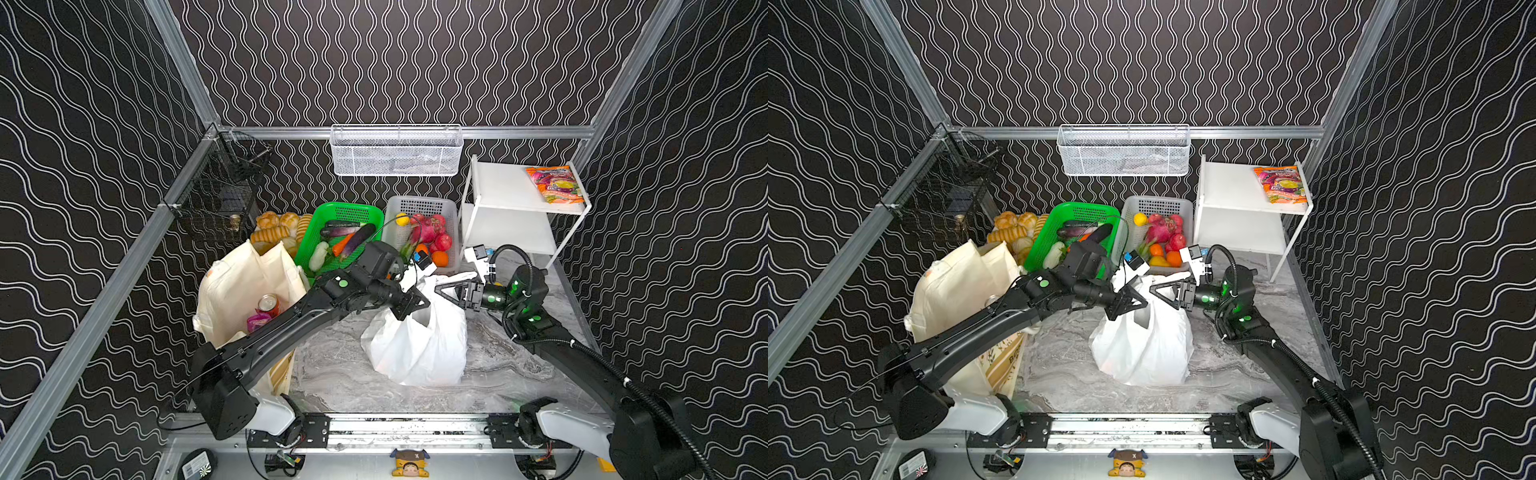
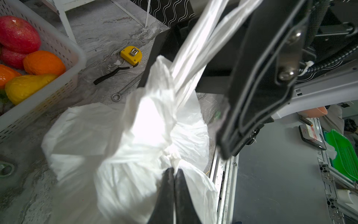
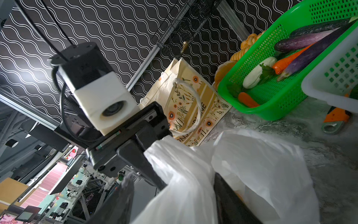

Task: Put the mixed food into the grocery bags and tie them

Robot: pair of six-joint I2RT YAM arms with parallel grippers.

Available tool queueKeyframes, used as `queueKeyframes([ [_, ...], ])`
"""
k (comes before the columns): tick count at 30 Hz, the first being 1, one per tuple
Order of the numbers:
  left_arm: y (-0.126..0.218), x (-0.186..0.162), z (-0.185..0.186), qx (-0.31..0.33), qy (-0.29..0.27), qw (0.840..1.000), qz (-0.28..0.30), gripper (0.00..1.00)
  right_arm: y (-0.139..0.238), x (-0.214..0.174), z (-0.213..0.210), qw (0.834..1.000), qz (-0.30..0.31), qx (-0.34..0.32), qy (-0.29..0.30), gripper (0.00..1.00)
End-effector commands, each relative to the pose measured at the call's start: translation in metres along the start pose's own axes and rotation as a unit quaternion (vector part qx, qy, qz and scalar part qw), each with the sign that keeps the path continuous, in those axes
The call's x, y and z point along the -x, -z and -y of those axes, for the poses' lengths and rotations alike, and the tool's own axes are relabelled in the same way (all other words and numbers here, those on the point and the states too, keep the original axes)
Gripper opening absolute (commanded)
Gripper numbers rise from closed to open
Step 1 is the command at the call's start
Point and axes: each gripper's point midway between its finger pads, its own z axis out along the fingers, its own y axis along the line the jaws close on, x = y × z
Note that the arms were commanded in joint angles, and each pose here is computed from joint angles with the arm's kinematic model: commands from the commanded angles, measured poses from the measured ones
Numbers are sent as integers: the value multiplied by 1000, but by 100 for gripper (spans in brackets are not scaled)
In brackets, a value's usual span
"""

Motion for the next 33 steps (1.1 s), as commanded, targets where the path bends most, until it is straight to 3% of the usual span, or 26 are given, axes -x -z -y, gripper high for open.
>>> queueKeyframes([
  [1,-2,1,2,-10,-11,1000,3,3,-1,-3,0,1000,-20,-1,11,67],
  [7,-4,0,12,-39,-18,999,-3,6,-5,3,17,999,-16,-40,4,64],
  [9,-5,0,12,-39,-19,999,-5,7,-5,4,21,999,-16,-49,6,59],
  [14,-7,-3,10,-36,-20,999,-16,14,-5,4,24,998,-20,-59,15,19],
  [16,-6,-3,11,-36,-21,999,-20,20,-3,4,22,997,-16,-66,33,11],
  [17,-5,-1,13,-39,-24,999,-19,28,-1,5,22,997,-13,-69,41,8],
  [23,16,16,36,-75,-39,996,-2,57,3,5,15,994,-4,-70,87,3],
  [27,40,37,51,-79,-55,995,31,65,4,5,13,993,-3,-68,98,3],
  [33,60,44,21,40,-73,996,39,77,4,6,10,992,0,-65,104,2],
])
